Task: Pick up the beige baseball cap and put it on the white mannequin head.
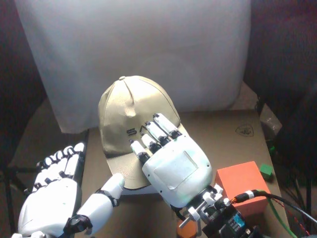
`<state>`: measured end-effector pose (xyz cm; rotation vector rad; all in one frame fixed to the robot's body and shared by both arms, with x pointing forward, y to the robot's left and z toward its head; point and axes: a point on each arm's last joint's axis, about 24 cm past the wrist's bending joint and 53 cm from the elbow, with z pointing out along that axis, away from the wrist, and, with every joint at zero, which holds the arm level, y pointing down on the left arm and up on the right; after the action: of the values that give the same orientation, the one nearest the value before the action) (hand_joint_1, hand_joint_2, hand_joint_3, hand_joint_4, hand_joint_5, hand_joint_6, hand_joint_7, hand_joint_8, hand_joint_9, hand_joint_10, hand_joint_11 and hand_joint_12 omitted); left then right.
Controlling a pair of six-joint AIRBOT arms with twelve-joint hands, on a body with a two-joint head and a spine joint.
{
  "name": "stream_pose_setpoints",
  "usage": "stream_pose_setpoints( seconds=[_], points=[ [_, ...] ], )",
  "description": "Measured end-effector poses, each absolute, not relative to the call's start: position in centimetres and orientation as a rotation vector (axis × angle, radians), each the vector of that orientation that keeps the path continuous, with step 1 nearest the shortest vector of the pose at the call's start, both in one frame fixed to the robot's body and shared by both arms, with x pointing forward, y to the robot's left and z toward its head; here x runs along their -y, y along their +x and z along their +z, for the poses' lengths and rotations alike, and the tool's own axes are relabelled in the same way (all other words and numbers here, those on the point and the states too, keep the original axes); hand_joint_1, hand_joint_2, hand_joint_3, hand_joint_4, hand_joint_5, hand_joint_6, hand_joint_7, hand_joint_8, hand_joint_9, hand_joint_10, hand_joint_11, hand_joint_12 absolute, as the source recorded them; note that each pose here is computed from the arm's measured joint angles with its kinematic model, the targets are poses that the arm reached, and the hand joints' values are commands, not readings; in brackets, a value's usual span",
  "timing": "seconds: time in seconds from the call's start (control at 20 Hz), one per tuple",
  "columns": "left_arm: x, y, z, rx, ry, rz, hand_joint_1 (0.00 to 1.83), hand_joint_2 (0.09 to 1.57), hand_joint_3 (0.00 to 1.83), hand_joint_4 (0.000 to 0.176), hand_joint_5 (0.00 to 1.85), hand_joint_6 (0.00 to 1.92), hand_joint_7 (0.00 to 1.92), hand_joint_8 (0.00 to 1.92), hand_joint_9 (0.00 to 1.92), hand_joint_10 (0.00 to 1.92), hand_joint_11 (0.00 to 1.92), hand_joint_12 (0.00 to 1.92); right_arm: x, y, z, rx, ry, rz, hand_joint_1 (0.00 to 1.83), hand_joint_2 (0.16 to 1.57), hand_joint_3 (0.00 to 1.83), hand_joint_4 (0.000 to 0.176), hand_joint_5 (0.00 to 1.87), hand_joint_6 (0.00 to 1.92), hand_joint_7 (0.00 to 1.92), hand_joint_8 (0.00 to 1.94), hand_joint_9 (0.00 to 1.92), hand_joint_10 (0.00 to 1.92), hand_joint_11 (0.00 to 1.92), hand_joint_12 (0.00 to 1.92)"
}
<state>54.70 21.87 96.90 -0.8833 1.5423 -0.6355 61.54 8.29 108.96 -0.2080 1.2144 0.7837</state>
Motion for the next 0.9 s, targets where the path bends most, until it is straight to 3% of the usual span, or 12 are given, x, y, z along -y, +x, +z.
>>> stream_pose_setpoints(
  seconds=[0.05,0.1,0.15,0.2,0.35,0.45,0.7,0.75,0.85,0.9],
  points=[
    [-21.9,54.7,96.9,-1.542,-0.883,-0.635,0.00,1.17,0.00,0.000,0.06,0.00,0.03,0.01,0.00,0.00,0.00,0.00,-8.3,61.5,108.9,-1.215,-0.208,0.783,1.07,1.11,0.00,0.000,0.66,0.36,0.71,0.30,0.42,0.82,0.21,1.65],
    [-21.9,54.7,96.9,-1.542,-0.884,-0.635,0.00,1.17,0.00,0.000,0.04,0.00,0.02,0.00,0.00,0.00,0.00,0.00,-8.3,61.6,108.7,-1.225,-0.208,0.784,1.04,1.09,0.00,0.000,0.66,0.17,0.72,0.16,0.45,0.66,0.19,1.59],
    [-21.9,54.7,96.9,-1.542,-0.884,-0.635,0.00,1.17,0.00,0.000,0.04,0.00,0.02,0.00,0.00,0.00,0.00,0.00,-8.3,61.6,108.2,-1.240,-0.210,0.783,1.04,1.09,0.00,0.000,0.66,0.17,0.72,0.16,0.45,0.66,0.19,1.59],
    [-21.9,54.7,96.9,-1.541,-0.883,-0.634,0.00,1.17,0.00,0.000,0.04,0.00,0.00,0.00,0.00,0.00,0.00,0.00,-8.3,61.6,107.5,-1.265,-0.213,0.781,0.97,1.08,0.00,0.000,0.66,0.03,0.66,0.02,0.49,0.32,0.12,1.43],
    [-21.9,54.7,96.9,-1.541,-0.883,-0.635,0.00,1.17,0.00,0.000,0.05,0.01,0.01,0.00,0.00,0.00,0.00,0.00,-8.1,61.5,106.9,-1.288,-0.217,0.778,0.89,1.05,0.00,0.000,0.60,0.00,0.51,0.00,0.43,0.07,0.05,1.29],
    [-21.9,54.7,96.9,-1.541,-0.882,-0.635,0.00,1.17,0.00,0.000,0.05,0.00,0.01,0.00,0.00,0.00,0.00,0.00,-8.0,61.2,106.8,-1.292,-0.222,0.780,0.79,1.06,0.00,0.000,0.46,0.00,0.41,0.00,0.37,0.02,0.00,1.16],
    [-21.2,54.8,97.3,-1.546,-0.845,-0.651,0.00,1.17,0.00,0.000,0.05,0.00,0.01,0.00,0.00,0.00,0.00,0.00,-8.1,58.0,105.3,-1.306,-0.301,0.790,0.78,1.07,0.00,0.000,0.43,0.00,0.39,0.00,0.35,0.01,0.00,1.11],
    [-21.1,54.8,97.5,-1.553,-0.830,-0.646,0.00,1.17,0.00,0.000,0.03,0.00,0.00,0.00,0.00,0.00,0.00,0.00,-8.0,57.9,105.3,-1.305,-0.308,0.783,0.64,1.06,0.00,0.000,0.25,0.00,0.24,0.00,0.18,0.00,0.00,0.77],
    [-21.0,55.0,98.0,-1.566,-0.794,-0.608,0.00,1.17,0.00,0.000,0.03,0.00,0.00,0.00,0.00,0.00,0.00,0.00,-7.5,58.1,105.2,-1.313,-0.300,0.772,0.64,1.06,0.00,0.000,0.25,0.00,0.24,0.00,0.18,0.00,0.00,0.77],
    [-21.0,55.2,98.4,-1.566,-0.781,-0.589,0.00,1.17,0.00,0.000,0.05,0.01,0.01,0.00,0.00,0.00,0.00,0.00,-7.2,58.1,105.1,-1.317,-0.298,0.766,0.50,1.05,0.00,0.011,0.13,0.00,0.09,0.00,0.04,0.00,0.00,0.38]
  ],
)
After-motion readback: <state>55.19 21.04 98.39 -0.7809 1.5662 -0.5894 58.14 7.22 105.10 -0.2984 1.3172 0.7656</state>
